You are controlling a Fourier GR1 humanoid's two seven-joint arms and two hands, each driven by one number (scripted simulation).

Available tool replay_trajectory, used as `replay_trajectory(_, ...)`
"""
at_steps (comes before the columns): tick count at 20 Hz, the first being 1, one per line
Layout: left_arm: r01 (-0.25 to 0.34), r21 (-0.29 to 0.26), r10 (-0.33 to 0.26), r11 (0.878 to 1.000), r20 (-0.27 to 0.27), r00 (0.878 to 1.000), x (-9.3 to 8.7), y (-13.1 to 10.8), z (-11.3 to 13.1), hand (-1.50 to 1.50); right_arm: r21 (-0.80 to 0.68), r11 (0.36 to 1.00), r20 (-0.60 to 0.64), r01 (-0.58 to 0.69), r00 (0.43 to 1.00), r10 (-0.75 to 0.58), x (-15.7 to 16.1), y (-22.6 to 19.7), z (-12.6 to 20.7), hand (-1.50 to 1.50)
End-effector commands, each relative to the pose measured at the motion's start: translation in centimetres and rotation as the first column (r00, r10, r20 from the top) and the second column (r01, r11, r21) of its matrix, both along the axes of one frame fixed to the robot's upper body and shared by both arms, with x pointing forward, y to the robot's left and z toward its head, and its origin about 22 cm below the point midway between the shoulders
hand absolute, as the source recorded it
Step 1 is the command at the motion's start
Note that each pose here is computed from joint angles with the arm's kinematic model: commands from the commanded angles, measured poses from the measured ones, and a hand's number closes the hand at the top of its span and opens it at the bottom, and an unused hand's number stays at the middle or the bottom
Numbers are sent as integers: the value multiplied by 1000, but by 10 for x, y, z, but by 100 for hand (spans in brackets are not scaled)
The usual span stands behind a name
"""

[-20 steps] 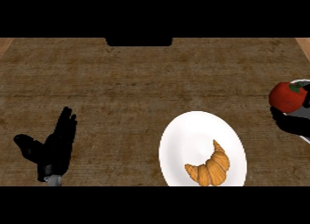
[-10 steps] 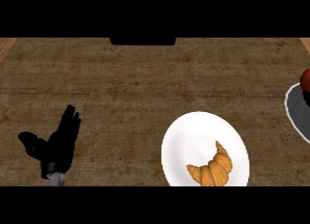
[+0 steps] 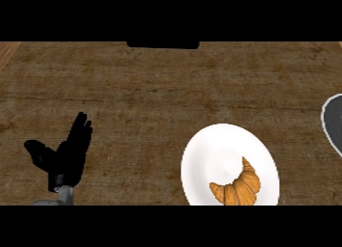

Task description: Pick the bell pepper from the plate and place it in the pan

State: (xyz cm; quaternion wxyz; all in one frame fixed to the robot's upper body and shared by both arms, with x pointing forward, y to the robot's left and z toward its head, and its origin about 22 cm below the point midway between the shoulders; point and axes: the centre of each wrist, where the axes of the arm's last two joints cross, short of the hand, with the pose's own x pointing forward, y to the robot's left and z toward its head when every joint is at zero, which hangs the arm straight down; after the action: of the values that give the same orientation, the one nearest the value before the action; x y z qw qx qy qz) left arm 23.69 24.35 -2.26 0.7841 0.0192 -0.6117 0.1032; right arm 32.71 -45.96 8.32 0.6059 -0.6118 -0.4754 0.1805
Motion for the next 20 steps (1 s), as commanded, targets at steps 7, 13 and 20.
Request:
replay_trajectory(7,19,-24,-21,1000,-72,997,-10,-18,-20,0,78,994,31,-73,997,70,5,-16,-34,-150)
replay_trajectory(13,-14,-27,13,1000,-49,999,-3,-11,-12,0,381,886,373,-263,921,113,15,-24,-4,-150)
replay_trajectory(20,-30,-20,28,999,-85,996,-11,2,-22,0,586,709,517,-393,855,47,-21,-72,4,-150)
